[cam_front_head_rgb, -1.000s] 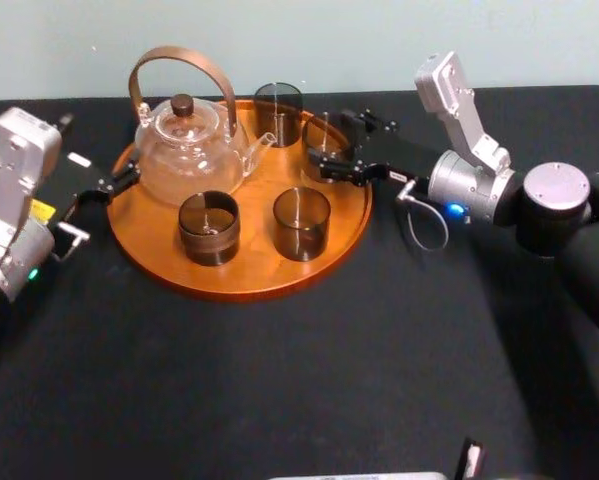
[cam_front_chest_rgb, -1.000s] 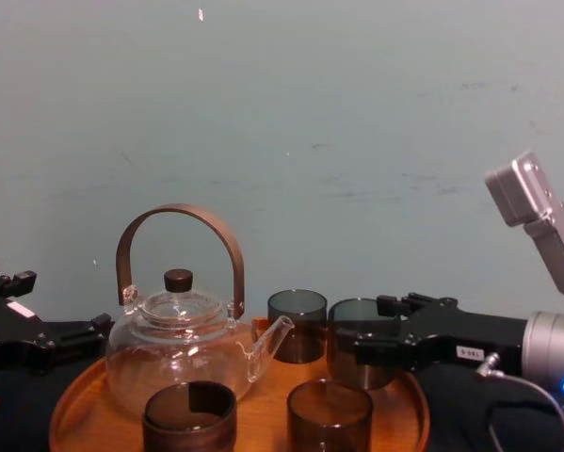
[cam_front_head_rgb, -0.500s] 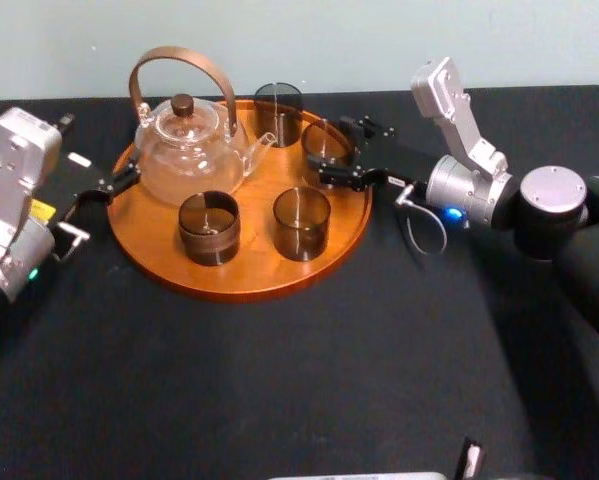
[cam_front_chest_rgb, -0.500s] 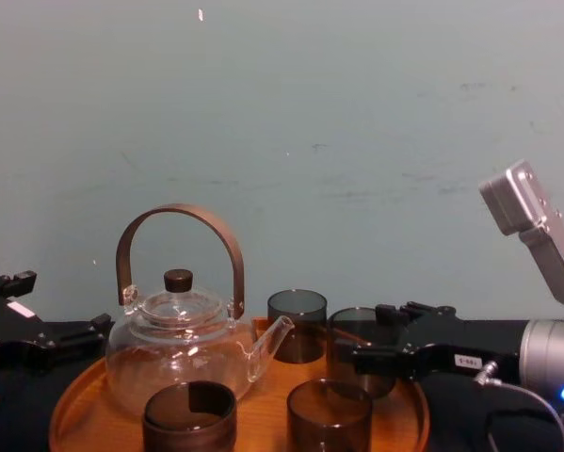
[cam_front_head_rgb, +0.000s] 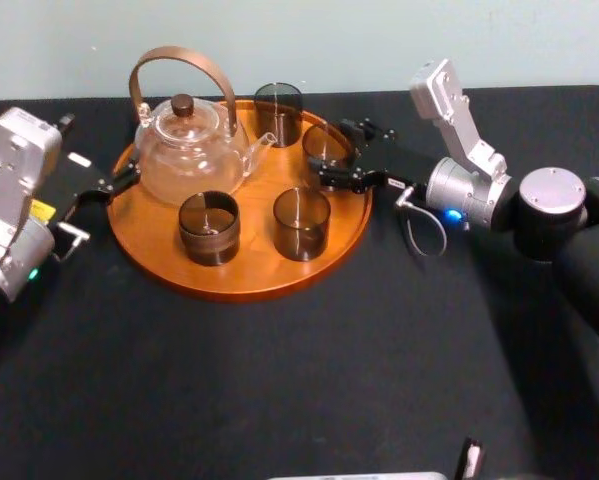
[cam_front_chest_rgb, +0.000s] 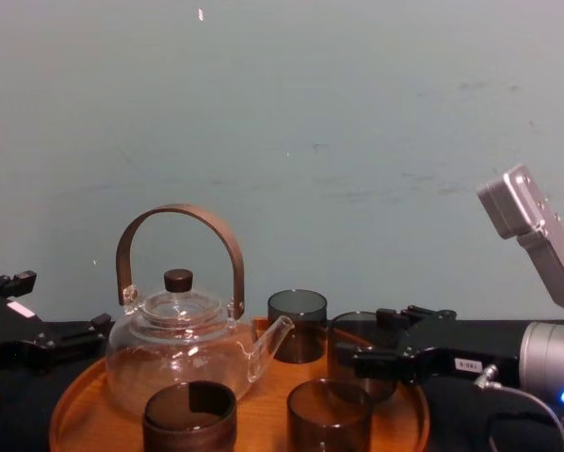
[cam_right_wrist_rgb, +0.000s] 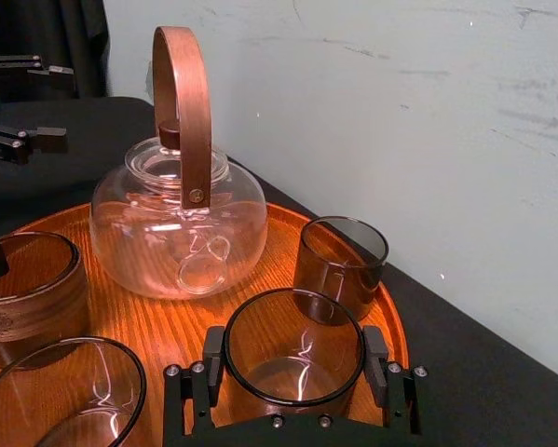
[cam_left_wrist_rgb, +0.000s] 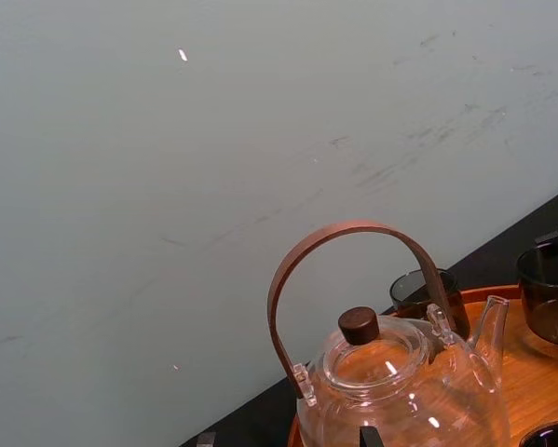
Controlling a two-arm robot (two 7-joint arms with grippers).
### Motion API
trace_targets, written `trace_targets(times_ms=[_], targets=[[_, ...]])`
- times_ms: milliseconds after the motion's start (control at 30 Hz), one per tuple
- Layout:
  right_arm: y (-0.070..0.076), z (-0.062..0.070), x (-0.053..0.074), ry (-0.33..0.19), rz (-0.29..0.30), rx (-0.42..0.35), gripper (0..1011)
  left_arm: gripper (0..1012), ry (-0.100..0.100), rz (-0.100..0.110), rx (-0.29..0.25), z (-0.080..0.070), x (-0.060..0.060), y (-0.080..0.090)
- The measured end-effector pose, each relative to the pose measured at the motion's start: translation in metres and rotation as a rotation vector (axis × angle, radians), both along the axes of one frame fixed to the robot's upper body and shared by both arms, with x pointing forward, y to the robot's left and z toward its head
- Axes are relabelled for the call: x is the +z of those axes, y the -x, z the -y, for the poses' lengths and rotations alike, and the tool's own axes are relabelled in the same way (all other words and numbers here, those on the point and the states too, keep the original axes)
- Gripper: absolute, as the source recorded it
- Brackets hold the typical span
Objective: Pick up the glass from the table and place it on the tray.
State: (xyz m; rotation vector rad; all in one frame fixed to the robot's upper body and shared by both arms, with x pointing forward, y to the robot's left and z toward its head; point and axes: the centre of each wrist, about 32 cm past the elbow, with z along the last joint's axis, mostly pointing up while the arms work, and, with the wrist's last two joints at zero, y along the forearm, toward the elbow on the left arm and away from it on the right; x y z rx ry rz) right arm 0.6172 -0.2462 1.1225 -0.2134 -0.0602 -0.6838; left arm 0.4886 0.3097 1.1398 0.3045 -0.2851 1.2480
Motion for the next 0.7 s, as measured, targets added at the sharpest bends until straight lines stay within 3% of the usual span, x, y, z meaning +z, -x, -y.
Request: trace_targets(times_ms=[100, 267, 700], targets=[[0.0000, 0.0001, 0.0000, 0.000, 0.000, 0.000, 900, 1001, 0.000, 0.000, 0.000, 0.0000, 0.0000, 0.0000], [0.0001, 0.0001, 0.0000, -0.001, 0.000, 0.000, 1002, 1001, 0.000, 0.000, 0.000, 0.0000, 0.0000, 0.0000], [0.0023, 0.0025, 0.0000, -0.010, 0.001, -0.008, 1002, 1001, 0.000, 0.000, 0.000, 0.0000, 0.0000, 0.0000]])
